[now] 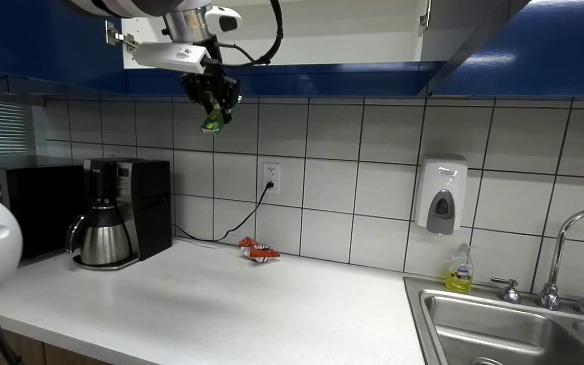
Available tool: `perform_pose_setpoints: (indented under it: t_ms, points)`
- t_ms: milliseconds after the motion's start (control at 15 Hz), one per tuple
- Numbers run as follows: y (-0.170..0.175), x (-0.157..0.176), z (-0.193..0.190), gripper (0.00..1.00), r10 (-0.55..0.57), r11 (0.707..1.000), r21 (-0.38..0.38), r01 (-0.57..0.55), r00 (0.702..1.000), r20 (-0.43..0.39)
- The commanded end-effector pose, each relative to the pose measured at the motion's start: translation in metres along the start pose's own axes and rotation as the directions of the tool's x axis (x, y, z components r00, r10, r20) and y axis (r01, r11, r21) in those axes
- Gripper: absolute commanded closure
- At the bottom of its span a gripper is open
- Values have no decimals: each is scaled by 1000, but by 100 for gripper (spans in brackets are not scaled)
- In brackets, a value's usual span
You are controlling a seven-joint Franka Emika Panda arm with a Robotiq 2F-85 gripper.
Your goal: Put the green packet in the cabinet
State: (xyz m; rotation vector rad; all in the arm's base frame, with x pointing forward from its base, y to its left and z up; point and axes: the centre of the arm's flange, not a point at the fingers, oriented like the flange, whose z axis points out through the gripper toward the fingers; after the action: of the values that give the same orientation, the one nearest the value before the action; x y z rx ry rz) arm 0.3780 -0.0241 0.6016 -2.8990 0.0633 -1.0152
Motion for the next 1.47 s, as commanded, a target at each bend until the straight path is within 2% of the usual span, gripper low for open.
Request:
perform_pose_setpoints:
  t_ms: [0, 400, 733, 1000, 1400]
  points:
    - [-16, 25, -28, 84, 37, 999, 11, -37, 999, -19]
    - [-31, 72, -71, 84, 84, 996, 5, -84, 993, -83]
    - [-38, 113, -97, 84, 124, 992, 24, -123, 988, -87]
    - [-39, 148, -98, 84, 148, 989, 28, -146, 987, -65]
    - [-39, 199, -78, 84, 183, 983, 32, -182, 983, -10]
